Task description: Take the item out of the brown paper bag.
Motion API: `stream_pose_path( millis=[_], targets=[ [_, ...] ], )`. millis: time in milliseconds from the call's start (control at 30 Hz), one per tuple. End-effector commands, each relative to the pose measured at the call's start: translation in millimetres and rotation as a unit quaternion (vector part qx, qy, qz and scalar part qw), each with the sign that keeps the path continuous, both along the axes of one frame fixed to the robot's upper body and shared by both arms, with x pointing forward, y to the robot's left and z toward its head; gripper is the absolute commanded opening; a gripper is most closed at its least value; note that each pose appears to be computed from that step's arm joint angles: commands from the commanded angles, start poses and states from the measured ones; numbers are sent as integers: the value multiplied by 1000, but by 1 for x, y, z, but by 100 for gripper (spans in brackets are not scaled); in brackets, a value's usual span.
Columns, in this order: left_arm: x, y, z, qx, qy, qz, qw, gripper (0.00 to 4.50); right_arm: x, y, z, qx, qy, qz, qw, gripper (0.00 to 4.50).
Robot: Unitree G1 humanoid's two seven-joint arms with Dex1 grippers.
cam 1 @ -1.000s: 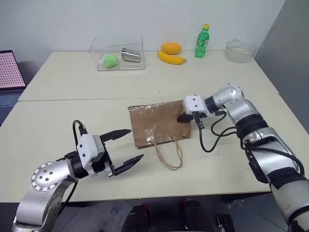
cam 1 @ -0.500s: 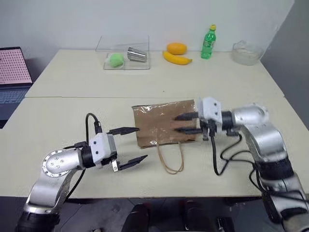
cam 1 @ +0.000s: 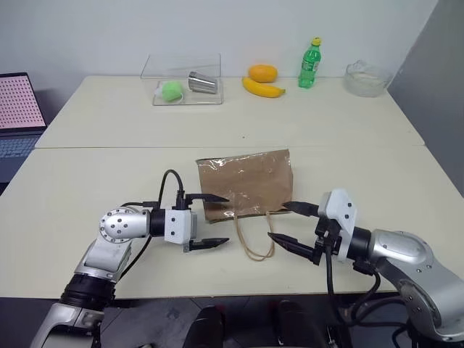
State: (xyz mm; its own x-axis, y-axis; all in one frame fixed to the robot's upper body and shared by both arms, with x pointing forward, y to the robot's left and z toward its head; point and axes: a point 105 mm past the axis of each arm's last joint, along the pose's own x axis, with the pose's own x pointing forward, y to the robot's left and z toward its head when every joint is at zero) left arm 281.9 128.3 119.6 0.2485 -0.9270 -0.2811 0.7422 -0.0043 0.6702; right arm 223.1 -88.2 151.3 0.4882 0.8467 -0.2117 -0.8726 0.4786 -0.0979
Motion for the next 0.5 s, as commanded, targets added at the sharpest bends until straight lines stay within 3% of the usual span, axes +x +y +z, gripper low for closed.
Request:
stream_pose_path(
  millis=[33,500],
  targets=[
    [1,-11,4,-7,-19,-18,1000,450,-7,0,9,2,-20,-1,1000,382],
    [3,-23,-10,13,-29,-44,999,450,-16,-7,15,-18,-42,15,999,382]
  ],
)
